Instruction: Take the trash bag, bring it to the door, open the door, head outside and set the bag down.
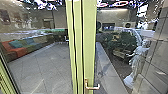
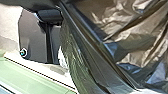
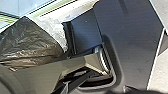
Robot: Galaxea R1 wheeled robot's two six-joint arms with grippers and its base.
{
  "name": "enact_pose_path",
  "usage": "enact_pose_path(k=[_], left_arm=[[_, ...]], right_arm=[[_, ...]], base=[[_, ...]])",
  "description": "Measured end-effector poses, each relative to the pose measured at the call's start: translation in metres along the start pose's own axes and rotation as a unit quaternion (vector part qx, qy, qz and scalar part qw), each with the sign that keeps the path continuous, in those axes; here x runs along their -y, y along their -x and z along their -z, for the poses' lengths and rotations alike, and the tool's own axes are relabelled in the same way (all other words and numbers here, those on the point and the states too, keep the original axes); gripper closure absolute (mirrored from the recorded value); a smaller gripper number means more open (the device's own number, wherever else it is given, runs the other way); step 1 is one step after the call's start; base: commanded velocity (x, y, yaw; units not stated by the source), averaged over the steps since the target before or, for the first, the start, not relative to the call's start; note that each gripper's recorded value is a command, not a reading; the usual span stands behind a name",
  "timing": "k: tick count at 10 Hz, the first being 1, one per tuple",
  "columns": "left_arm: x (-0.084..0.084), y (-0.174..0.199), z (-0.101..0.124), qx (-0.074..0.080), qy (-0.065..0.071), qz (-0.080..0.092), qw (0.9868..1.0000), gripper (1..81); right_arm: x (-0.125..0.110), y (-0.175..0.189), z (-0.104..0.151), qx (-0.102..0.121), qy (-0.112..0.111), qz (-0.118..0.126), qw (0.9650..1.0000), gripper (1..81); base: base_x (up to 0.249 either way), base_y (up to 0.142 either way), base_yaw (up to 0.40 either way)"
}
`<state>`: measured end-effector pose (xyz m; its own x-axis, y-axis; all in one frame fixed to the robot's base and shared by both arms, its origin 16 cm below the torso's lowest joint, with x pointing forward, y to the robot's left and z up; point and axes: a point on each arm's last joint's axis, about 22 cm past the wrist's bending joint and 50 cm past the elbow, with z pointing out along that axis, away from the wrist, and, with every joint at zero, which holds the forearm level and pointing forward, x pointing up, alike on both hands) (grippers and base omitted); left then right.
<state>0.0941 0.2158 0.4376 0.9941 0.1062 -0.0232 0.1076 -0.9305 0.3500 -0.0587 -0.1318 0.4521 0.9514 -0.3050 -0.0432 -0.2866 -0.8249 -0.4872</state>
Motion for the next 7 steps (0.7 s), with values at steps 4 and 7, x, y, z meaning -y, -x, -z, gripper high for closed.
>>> enact_pose_path(k=[4, 7], left_arm=[[-0.003, 0.002, 0.013, 0.007, 0.027, -0.002, 0.9996, 81.1], [-0.010, 0.005, 0.030, 0.014, 0.057, -0.005, 0.9982, 81.1]], right_arm=[[0.024, -0.003, 0.040, 0.006, -0.067, -0.006, 0.9977, 1.0], [0.048, -0.008, 0.082, 0.003, -0.119, -0.013, 0.9929, 1.0]], base=[[0.000, 0.000, 0.000], [0.000, 0.000, 0.000]])
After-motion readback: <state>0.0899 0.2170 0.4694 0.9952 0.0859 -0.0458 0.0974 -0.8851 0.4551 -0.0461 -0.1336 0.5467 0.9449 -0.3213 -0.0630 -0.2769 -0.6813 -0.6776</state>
